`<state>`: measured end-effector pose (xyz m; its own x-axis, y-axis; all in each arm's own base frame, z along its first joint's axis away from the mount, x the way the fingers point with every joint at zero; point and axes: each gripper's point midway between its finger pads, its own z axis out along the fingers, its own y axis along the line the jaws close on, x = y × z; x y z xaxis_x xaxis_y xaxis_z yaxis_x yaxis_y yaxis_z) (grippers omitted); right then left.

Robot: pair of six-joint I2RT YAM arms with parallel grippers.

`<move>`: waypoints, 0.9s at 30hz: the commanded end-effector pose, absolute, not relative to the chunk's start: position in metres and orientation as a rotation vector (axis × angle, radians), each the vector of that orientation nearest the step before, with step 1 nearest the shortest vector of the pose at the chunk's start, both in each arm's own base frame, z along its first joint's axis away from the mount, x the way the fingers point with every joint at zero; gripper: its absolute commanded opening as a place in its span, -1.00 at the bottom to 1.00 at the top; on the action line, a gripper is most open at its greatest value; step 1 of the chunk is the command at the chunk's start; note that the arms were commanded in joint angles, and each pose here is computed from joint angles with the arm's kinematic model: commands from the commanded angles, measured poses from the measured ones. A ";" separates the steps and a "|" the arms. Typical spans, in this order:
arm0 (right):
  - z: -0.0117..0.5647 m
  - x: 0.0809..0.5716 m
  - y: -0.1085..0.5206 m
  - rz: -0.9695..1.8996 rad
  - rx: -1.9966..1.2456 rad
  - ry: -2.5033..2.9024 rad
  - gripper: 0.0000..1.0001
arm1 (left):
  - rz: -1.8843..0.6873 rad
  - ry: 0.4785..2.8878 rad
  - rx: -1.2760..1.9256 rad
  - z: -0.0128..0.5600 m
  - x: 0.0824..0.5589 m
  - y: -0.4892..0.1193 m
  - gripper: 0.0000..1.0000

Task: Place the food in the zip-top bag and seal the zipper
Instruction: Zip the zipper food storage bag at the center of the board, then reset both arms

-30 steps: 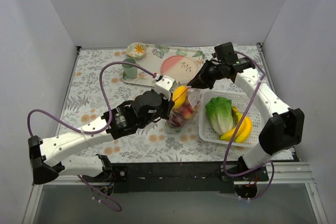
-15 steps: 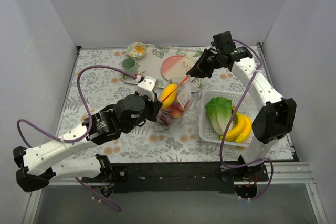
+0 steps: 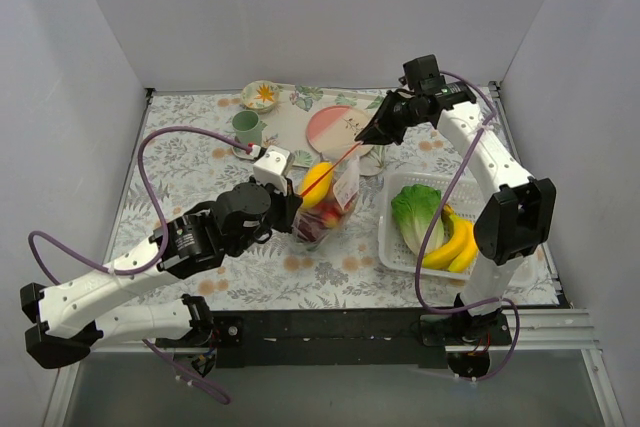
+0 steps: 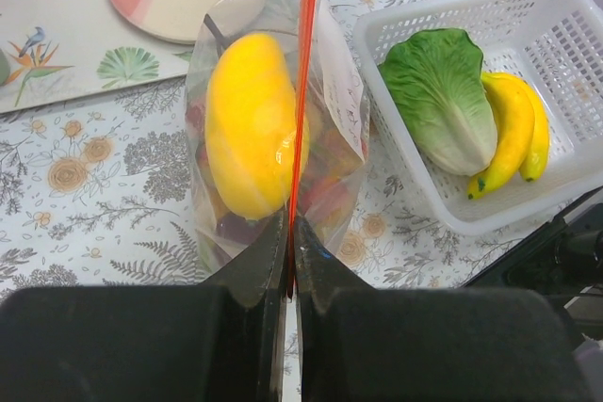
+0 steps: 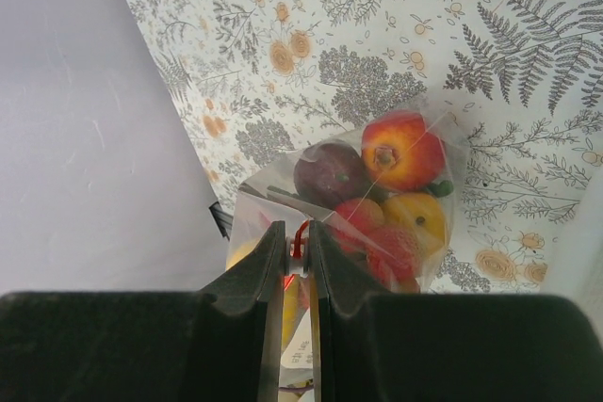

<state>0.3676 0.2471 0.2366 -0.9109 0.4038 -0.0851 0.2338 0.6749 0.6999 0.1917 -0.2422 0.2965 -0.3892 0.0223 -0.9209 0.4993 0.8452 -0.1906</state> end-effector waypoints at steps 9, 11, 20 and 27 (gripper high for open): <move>0.254 0.400 0.268 1.031 0.358 2.500 -0.97 | -0.554 1.896 0.328 0.315 0.188 -0.227 -1.00; 0.258 0.393 0.285 1.046 0.310 2.508 -0.97 | -0.558 1.895 0.322 0.317 0.188 -0.228 -1.00; 0.250 0.380 0.297 1.078 0.089 2.514 -0.73 | -0.559 1.955 0.349 0.311 0.195 -0.258 -0.34; 0.268 0.383 0.263 0.927 -0.071 2.378 0.97 | -0.665 2.003 0.269 0.317 0.217 -0.291 0.96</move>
<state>0.3772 0.2820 0.2223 -0.9279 0.1942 -0.3182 -0.0692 0.7490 0.6589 0.2040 -0.2750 0.2923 -0.4750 0.0302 -0.8795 0.4645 0.8575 -0.2214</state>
